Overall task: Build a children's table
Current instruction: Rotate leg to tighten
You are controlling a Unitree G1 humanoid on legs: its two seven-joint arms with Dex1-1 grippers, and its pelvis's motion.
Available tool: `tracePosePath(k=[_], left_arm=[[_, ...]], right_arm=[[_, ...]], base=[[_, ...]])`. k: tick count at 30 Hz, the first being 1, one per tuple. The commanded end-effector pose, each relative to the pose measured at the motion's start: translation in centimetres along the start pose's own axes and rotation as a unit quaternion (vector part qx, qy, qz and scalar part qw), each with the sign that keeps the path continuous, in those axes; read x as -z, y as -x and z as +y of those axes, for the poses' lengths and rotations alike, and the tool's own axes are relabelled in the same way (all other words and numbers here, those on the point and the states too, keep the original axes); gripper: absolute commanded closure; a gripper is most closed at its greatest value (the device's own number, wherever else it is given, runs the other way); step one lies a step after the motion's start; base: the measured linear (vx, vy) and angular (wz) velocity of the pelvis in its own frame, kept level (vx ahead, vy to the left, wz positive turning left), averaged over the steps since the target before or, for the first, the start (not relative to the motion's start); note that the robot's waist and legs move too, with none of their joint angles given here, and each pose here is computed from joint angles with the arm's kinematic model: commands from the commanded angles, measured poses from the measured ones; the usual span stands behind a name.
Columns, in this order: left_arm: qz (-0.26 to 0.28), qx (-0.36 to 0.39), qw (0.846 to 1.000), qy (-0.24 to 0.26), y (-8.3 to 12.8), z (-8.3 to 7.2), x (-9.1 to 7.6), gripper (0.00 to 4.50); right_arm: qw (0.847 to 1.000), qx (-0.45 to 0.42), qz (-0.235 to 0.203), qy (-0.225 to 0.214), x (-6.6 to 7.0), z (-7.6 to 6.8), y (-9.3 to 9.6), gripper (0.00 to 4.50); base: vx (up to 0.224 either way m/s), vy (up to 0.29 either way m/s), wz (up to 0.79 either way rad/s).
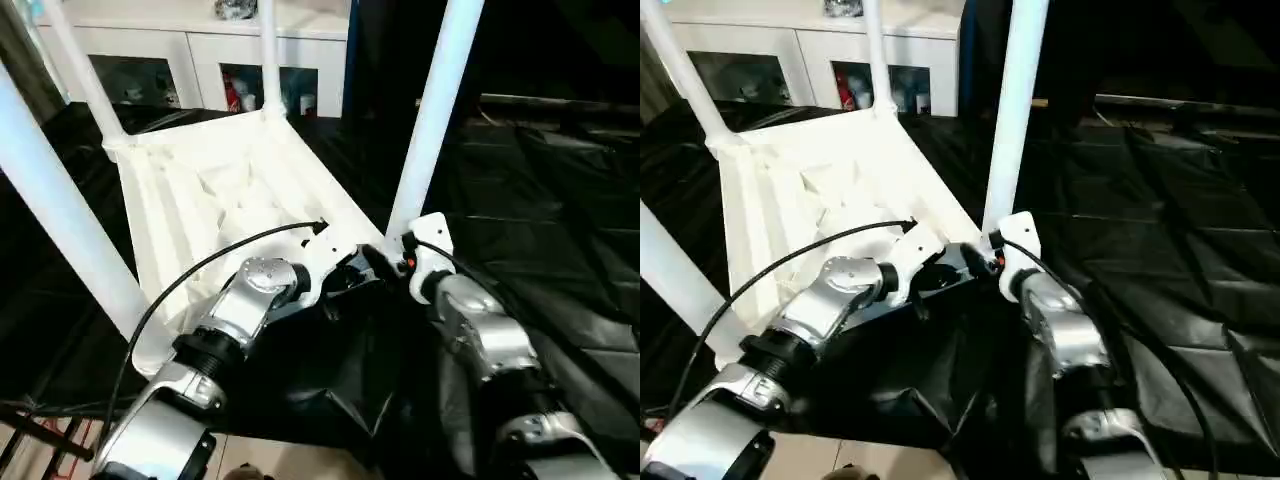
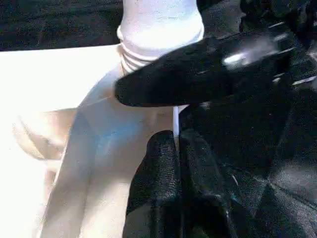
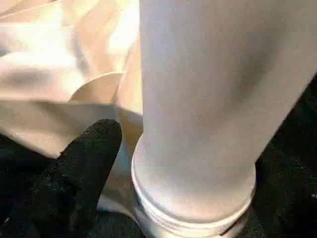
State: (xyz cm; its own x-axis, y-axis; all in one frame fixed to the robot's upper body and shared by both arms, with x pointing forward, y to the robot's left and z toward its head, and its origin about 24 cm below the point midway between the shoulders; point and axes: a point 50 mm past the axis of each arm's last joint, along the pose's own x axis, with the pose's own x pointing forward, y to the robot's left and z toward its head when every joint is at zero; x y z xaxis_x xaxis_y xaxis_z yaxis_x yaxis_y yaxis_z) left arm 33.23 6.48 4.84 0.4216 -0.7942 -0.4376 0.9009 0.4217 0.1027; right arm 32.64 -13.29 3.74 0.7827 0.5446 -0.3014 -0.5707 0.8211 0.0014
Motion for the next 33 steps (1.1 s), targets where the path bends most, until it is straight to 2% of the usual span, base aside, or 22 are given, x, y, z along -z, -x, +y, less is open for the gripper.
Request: tracePosePath(k=[1,5,8,10,13,14,17,19,25,27,29,31,33], left_arm=[[-0.083,0.038,0.995,-0.031,0.2,-0.5,-2.4,4.5],[-0.086,0.107,0.99,-0.038,1.7,-1.1,-2.0,4.5],[-0.07,0.157,0.984,-0.044,2.9,-1.5,-1.3,4.5],[-0.062,0.18,0.981,-0.045,3.6,-1.6,-0.9,4.5],[-0.058,0.199,0.977,-0.044,4.2,-1.8,-0.7,4.5],[-0.057,0.204,0.976,-0.044,4.4,-1.8,-0.7,4.5],[-0.056,0.21,0.975,-0.043,4.7,-1.9,-0.6,4.5],[-0.054,0.215,0.974,-0.041,5.0,-2.0,-0.5,4.5],[-0.049,0.22,0.974,-0.036,5.2,-2.1,-0.2,4.5],[-0.047,0.212,0.975,-0.035,5.1,-2.0,-0.2,4.5],[-0.038,0.167,0.985,-0.029,4.5,-1.4,-0.1,4.5],[-0.039,0.116,0.992,-0.021,3.5,-0.8,-0.3,4.5],[-0.037,0.086,0.995,-0.02,3.0,-0.4,-0.5,4.5]], right_arm=[[0.996,-0.091,-0.004,0.024,-0.1,2.0,-0.2,0.48],[0.984,-0.168,-0.012,0.049,-0.5,0.9,2.1,0.48],[0.969,-0.232,0.007,0.084,-0.3,0.6,3.9,0.48],[0.966,-0.243,0.015,0.089,-0.2,0.1,4.5,0.48],[0.967,-0.24,0.013,0.084,-0.4,-0.4,4.7,0.48],[0.967,-0.242,0.013,0.082,-0.5,-0.6,4.8,0.74],[0.966,-0.246,0.013,0.081,-0.5,-0.7,4.9,0.87],[0.963,-0.257,0.013,0.077,-0.5,-0.6,5.1,1.17],[0.959,-0.276,0.011,0.07,-0.5,-0.1,5.2,1.65],[0.96,-0.274,0.008,0.065,-0.5,0.0,5.1,1.7],[0.969,-0.243,0.007,0.051,-0.2,0.1,4.6,1.79],[0.983,-0.178,0.02,0.034,0.4,-0.2,3.5,1.8],[0.991,-0.13,0.028,0.029,0.8,-0.5,2.8,1.81]], base=[[0.0,0.0,0.0],[0.0,0.0,0.0],[0.0,0.0,0.0],[0.0,0.0,0.0],[0.0,0.0,0.0],[0.0,0.0,0.0],[0.0,0.0,0.0],[0.0,0.0,0.0],[0.0,0.0,0.0],[0.0,0.0,0.0],[0.0,0.0,0.0],[0.0,0.0,0.0],[0.0,0.0,0.0]])
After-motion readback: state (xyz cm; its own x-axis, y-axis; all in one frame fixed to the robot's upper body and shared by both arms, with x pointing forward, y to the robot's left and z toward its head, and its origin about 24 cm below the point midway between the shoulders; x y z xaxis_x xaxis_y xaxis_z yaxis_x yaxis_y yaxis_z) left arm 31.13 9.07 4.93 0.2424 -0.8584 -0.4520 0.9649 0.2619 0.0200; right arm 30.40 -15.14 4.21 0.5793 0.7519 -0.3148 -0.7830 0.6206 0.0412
